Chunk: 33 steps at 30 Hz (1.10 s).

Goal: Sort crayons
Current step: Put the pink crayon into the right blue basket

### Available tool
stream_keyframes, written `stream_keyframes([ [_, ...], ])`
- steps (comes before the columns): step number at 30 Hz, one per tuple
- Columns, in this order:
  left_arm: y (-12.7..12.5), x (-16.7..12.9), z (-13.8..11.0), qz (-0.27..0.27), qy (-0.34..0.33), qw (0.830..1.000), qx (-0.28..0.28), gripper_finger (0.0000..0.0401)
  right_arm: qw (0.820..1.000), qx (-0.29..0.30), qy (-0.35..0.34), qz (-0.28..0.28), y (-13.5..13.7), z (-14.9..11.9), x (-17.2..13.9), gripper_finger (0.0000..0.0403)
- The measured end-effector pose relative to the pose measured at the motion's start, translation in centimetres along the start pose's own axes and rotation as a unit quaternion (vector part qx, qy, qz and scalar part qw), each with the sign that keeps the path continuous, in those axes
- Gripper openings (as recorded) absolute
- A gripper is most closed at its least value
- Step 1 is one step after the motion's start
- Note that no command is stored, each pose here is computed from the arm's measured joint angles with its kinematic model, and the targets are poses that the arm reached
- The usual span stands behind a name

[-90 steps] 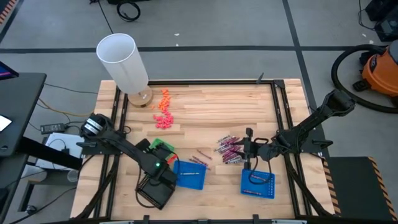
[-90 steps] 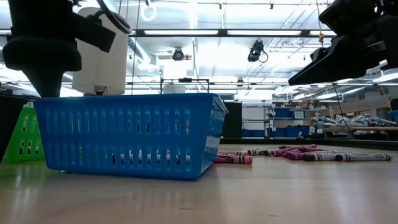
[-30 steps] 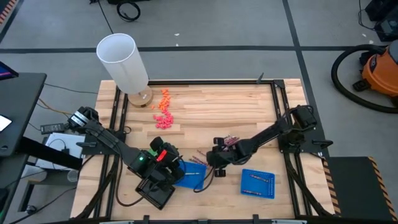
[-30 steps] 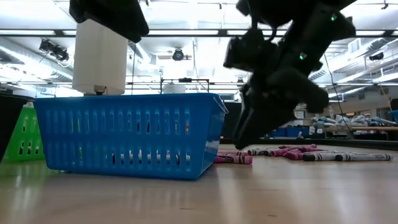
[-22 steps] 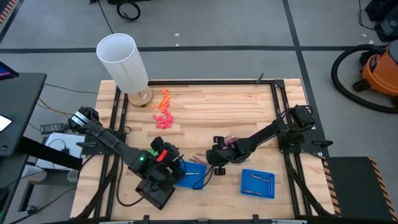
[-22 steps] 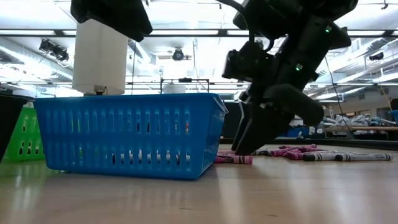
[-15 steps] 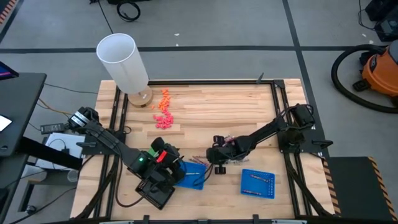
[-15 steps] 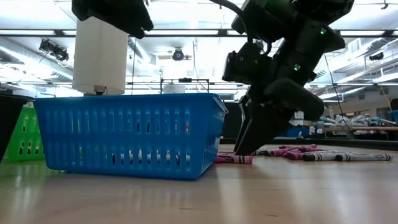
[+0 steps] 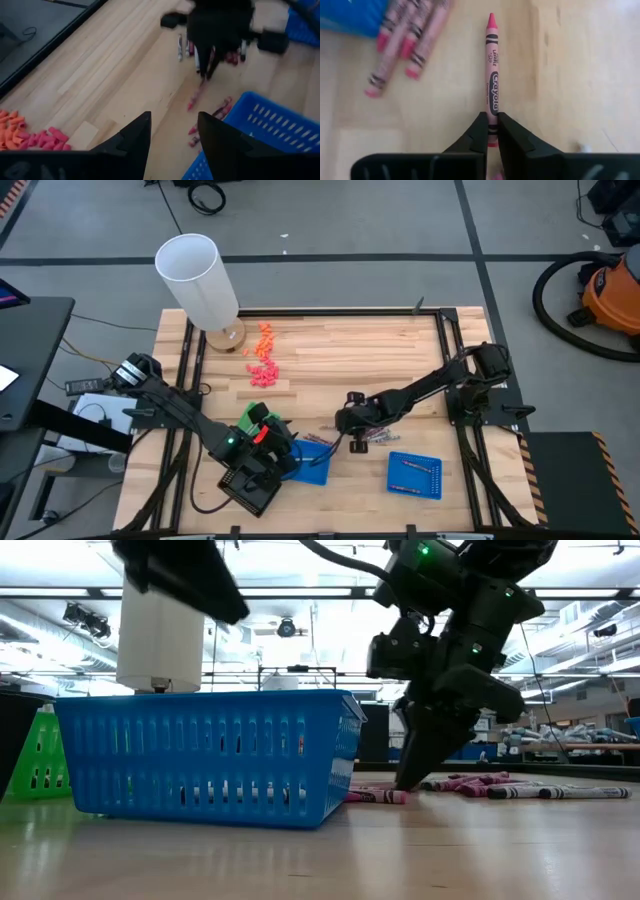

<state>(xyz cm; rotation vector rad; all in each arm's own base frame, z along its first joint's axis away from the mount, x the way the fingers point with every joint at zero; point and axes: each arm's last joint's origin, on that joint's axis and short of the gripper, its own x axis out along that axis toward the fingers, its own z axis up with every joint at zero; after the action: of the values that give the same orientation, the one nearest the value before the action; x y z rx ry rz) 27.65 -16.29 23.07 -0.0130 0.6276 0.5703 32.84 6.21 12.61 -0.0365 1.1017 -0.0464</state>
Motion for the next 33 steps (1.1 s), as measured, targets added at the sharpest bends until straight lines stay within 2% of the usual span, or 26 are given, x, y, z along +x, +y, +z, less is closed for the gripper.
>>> stream_keyframes([
  [4,0.2,0.5,-0.9,0.006,0.001,1.000,0.004,0.0172,1.000,-0.009,0.007,-0.003,-0.3,-0.1,-1.2,0.0040],
  [15,0.1,0.6,-0.8,-0.003,0.006,1.000,-0.006,0.0172,1.000,-0.027,0.007,0.014,-0.3,-0.2,-4.9,0.0041],
  [21,0.1,0.7,-0.8,-0.003,0.005,1.000,0.002,0.0172,0.993,-0.042,0.015,0.109,0.5,-0.8,-9.0,0.0041],
  [27,0.8,1.6,-0.1,0.029,-0.011,0.999,0.033,0.0172,0.963,-0.027,0.072,0.257,1.8,-2.4,-12.4,0.0041],
  [33,2.0,3.3,0.9,0.057,-0.006,0.997,0.045,0.0172,0.958,0.007,0.115,0.262,3.5,-4.3,-15.2,0.0041],
])
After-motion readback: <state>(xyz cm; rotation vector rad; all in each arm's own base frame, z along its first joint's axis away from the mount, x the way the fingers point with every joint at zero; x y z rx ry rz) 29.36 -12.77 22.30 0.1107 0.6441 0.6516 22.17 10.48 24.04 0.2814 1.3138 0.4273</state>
